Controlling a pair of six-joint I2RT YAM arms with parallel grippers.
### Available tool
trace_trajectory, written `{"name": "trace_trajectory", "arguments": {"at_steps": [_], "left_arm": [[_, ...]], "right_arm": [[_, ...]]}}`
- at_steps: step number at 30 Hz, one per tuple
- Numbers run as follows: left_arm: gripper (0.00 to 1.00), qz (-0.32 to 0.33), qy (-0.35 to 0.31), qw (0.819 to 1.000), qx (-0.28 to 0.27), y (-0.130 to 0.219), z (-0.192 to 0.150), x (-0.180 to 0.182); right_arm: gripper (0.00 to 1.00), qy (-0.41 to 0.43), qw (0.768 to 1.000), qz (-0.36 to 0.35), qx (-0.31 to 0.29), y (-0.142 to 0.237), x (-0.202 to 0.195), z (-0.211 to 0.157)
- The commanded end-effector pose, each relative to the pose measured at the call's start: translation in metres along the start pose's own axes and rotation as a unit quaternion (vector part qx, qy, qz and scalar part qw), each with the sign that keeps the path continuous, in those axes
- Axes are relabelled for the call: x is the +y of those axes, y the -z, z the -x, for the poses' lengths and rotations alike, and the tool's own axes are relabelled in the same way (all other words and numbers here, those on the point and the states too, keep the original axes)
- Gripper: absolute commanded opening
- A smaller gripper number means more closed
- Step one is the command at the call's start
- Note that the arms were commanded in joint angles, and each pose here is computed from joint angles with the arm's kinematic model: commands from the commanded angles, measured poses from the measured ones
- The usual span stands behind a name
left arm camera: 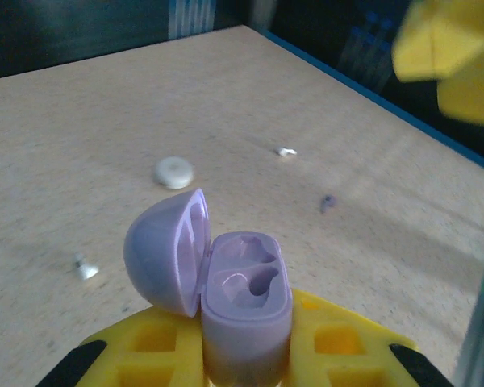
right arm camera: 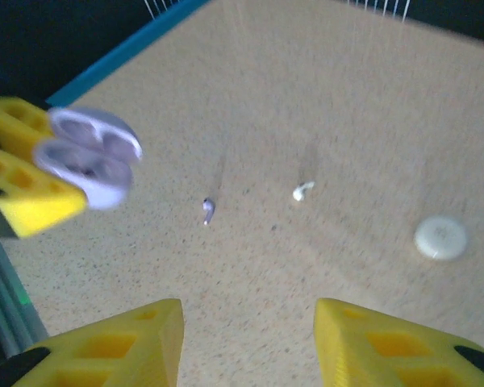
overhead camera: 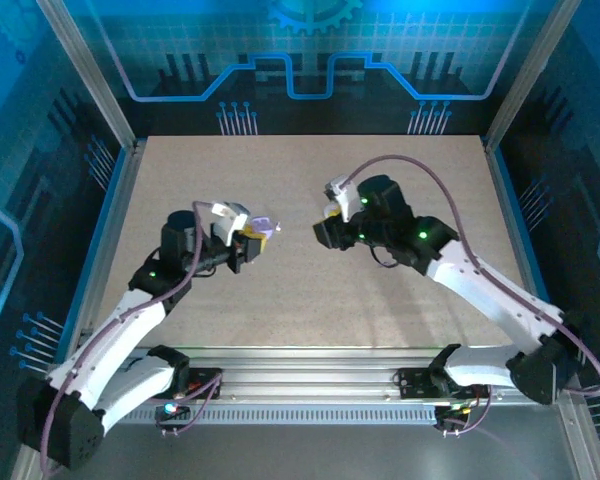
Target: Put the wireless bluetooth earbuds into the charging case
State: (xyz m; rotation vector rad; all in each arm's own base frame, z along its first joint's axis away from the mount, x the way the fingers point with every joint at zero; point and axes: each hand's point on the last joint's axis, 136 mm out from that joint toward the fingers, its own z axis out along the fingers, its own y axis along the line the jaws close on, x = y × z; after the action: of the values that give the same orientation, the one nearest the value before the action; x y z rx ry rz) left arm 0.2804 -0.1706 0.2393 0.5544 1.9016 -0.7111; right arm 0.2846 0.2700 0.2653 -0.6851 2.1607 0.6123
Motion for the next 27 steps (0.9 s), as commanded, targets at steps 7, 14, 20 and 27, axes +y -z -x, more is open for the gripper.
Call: {"name": "trace_trajectory", "arguments": {"at_steps": [7, 14, 20, 27], "left_arm": [[0.16, 0.145, 0.159, 0.975, -0.051, 0.055, -0.007, 0.071], [0.17, 0.216, 0.201, 0.953, -0.067, 0.082, -0.013, 0.094], [0.17, 0.239, 0.207, 0.947, -0.064, 0.090, -0.014, 0.100], [0.17, 0.245, 0.207, 0.945, -0.066, 0.094, -0.014, 0.099]], "right_arm": [[0.44, -0.089, 0.987, -0.028, 0.131, -0.086, 0.027, -0.029], [0.38, -0.054, 0.977, -0.009, 0.207, -0.169, 0.062, -0.046], [0.37, -0.015, 0.971, -0.014, 0.237, -0.218, 0.072, -0.058], [0.38, 0.008, 0.966, -0.038, 0.257, -0.253, 0.066, -0.077]]}}
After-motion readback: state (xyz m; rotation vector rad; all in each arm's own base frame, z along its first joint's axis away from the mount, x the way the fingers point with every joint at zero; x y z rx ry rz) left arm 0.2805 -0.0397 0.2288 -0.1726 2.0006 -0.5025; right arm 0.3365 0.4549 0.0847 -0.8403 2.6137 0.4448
